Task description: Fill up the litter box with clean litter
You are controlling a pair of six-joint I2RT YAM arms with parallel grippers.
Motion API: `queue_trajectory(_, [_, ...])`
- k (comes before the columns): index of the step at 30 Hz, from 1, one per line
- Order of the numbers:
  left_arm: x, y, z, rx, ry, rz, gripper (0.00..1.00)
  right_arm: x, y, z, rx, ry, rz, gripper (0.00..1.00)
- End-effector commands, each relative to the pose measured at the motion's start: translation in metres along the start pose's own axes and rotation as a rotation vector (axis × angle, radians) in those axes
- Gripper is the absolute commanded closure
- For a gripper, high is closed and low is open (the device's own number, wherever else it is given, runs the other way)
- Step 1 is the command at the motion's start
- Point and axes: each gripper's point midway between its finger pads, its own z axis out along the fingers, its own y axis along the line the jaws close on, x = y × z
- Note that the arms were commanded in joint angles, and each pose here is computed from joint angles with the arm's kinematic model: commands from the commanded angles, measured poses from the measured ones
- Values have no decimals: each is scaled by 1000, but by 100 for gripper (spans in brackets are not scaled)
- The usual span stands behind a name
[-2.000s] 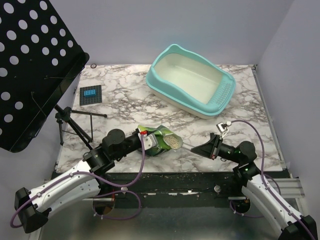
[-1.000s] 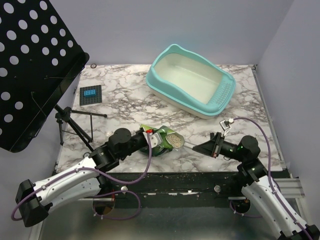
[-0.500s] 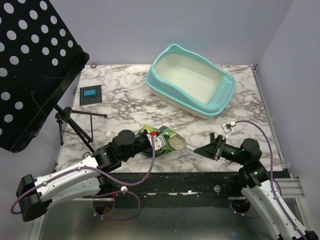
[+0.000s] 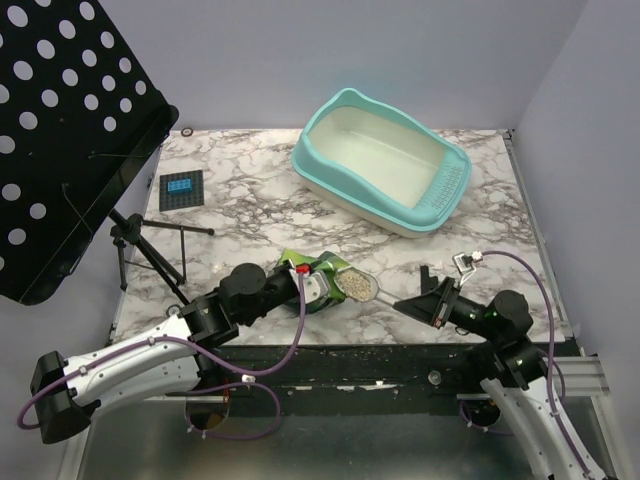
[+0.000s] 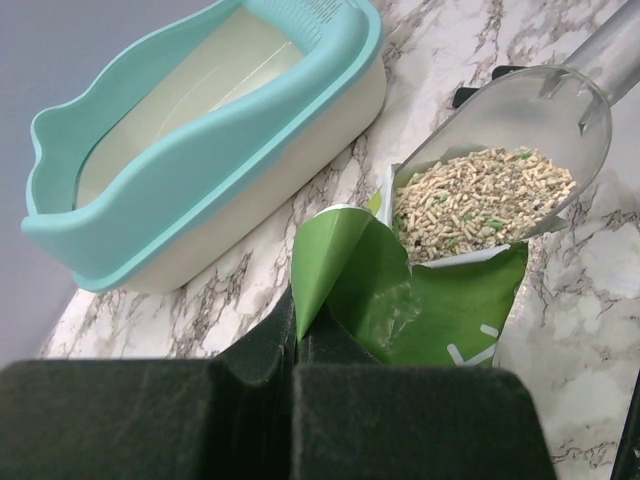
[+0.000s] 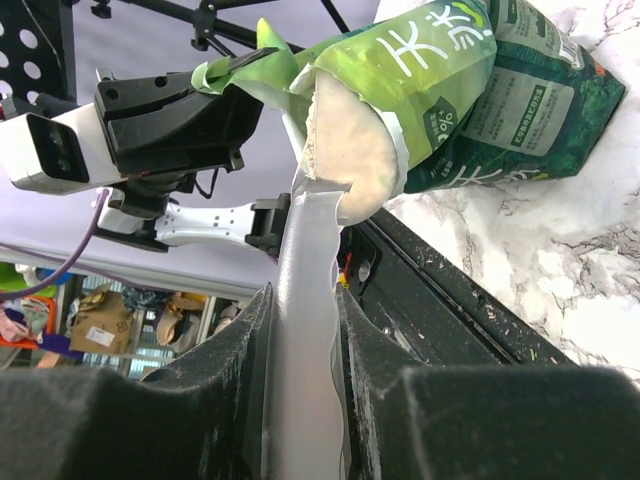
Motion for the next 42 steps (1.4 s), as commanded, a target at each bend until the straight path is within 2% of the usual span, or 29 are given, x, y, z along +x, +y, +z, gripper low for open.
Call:
queue_trajectory(1, [8,18,-8,-109,50,-16,100,3,-5,-6,40,-20,44,100])
queue_trajectory(12, [-12,47,-35,-249,-42,-38,100,2,1,-15,58,-53,86,100])
queue_trajectory(26, [-21,54,-47,-274,-77,-38,100,-2,35,-5,-40,39,178,100])
queue_trajectory(34, [-18,57,-49,-289,-55,-34,100,-8,60,-1,-84,99,177,100])
queue_trajectory(42, [-16,67,-59,-342,-44,-14,100,-22,76,8,-97,106,165,100])
